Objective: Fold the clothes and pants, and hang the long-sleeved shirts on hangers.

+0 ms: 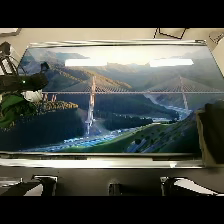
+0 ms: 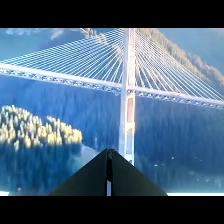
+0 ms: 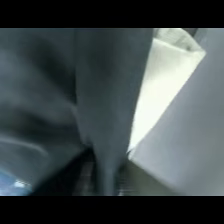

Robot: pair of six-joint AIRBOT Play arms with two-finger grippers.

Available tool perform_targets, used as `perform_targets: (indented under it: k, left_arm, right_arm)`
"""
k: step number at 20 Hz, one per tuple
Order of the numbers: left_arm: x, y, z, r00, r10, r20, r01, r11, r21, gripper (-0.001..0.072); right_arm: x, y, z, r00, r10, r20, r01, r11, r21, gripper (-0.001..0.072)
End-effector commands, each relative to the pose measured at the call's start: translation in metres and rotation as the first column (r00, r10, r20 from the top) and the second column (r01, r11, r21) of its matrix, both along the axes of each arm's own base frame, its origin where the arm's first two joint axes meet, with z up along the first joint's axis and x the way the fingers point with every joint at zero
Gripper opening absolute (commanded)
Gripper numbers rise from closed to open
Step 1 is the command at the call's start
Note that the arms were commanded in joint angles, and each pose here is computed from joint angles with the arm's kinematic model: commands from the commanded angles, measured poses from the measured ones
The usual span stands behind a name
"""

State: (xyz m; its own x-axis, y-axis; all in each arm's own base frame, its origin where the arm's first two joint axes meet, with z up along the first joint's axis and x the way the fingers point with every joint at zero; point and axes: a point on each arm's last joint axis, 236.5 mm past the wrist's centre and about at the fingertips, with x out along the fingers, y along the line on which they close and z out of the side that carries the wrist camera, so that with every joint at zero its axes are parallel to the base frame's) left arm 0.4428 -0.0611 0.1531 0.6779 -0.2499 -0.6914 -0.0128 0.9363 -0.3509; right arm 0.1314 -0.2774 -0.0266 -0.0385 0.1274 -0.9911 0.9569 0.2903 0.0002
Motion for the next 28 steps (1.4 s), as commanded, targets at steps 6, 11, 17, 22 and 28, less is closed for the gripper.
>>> perform_targets:
  k: [6, 11, 17, 22, 28]
  left_arm:
    - [0.016, -0.008, 0.067, 0.983, -0.04, 0.179, 0.039, 0.999, 0.01, 0.0035]
    - [0.049, 0.023, 0.158, 0.921, -0.024, 0.388, -0.102, 0.949, 0.299, 0.0034]
    - [-0.036, 0.042, -0.064, 0.85, 0.119, -0.513, 0.106, 0.915, 0.388, 0.0713]
    - [-0.086, 0.014, -0.13, 0.839, 0.024, -0.543, 0.164, 0.941, 0.295, 0.0712]
    - [-0.1, 0.019, -0.149, 0.824, 0.031, -0.565, 0.173, 0.937, 0.304, 0.0713]
  right_arm:
    - [0.123, -0.091, 0.169, 0.852, 0.253, 0.458, -0.012, 0.884, -0.466, 0.0708]
    - [0.277, -0.007, 0.409, 0.38, 0.729, 0.569, 0.131, 0.567, -0.813, 0.0702]
    - [0.319, 0.268, 0.177, 0.341, 0.828, 0.445, -0.768, 0.518, -0.376, 0.0677]
    - [0.277, 0.337, 0.089, 0.332, 0.896, 0.296, -0.902, 0.393, -0.18, 0.0678]
    - [0.276, 0.333, 0.086, 0.336, 0.906, 0.256, -0.901, 0.389, -0.192, 0.0696]
